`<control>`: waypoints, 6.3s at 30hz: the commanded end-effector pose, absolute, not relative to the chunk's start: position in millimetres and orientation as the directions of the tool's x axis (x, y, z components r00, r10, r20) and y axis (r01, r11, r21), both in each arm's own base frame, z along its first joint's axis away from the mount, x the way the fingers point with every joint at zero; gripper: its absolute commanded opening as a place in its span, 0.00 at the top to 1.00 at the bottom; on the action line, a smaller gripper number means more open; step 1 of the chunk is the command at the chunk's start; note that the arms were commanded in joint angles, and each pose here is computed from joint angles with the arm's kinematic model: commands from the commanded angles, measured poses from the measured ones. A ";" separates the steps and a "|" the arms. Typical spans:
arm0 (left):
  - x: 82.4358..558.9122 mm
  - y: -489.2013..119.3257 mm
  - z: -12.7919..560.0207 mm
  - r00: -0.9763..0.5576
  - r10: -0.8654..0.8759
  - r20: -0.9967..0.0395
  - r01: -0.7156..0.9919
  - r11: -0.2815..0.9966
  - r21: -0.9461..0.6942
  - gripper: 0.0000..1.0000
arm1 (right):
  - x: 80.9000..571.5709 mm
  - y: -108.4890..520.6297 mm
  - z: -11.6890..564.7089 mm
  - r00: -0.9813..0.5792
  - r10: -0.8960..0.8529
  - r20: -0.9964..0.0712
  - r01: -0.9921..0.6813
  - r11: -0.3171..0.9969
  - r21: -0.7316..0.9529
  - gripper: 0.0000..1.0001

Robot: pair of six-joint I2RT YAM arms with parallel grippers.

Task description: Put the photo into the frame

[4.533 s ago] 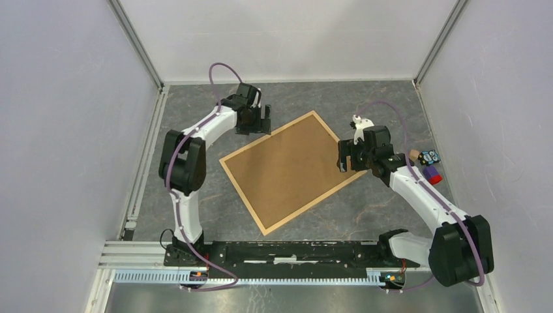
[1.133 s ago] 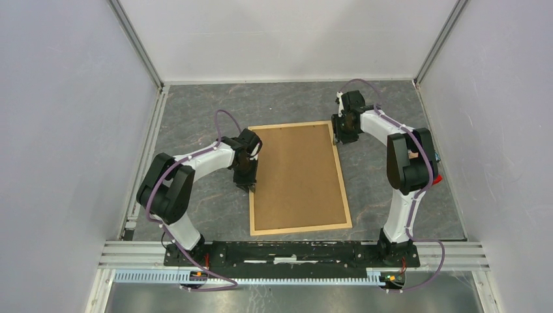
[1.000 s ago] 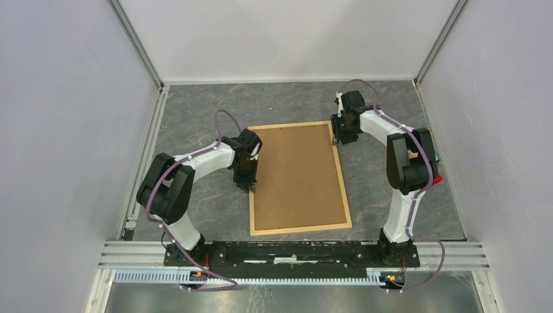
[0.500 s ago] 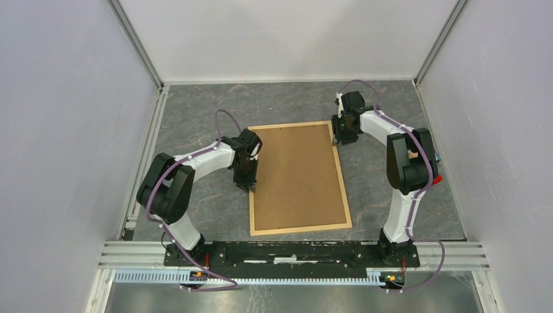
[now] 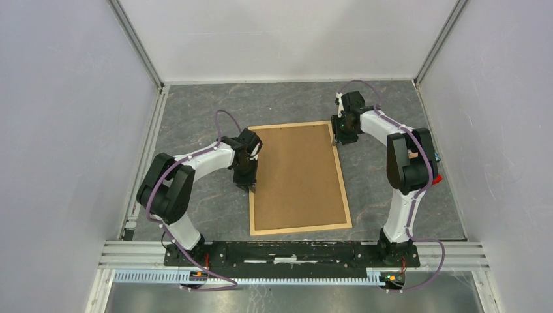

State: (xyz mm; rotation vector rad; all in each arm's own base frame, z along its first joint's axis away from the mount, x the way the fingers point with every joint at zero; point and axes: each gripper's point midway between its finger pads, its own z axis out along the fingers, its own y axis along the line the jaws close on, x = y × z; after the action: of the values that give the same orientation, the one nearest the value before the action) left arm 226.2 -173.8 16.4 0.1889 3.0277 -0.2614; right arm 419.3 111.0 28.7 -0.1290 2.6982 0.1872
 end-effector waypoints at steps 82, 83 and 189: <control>206.2 -163.4 -4.1 -0.984 0.174 -0.032 0.176 0.978 -0.111 0.98 | 414.9 84.6 9.0 -0.930 -0.076 -0.359 -0.068 0.997 -0.034 0.51; 206.6 -163.2 -3.9 -0.984 0.173 -0.033 0.176 0.978 -0.110 0.98 | 413.3 82.6 7.2 -0.932 -0.076 -0.354 -0.065 0.997 -0.045 0.51; 206.9 -164.3 -0.6 -0.983 0.180 -0.044 0.184 0.976 -0.119 0.98 | 413.3 77.6 10.2 -0.937 -0.160 -0.310 -0.083 0.965 -0.248 0.54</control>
State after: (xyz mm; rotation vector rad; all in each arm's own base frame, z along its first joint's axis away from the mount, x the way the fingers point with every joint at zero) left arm 226.6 -173.5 16.5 0.1885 3.0265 -0.2580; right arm 422.2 110.7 30.7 -0.2069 2.7429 -0.1095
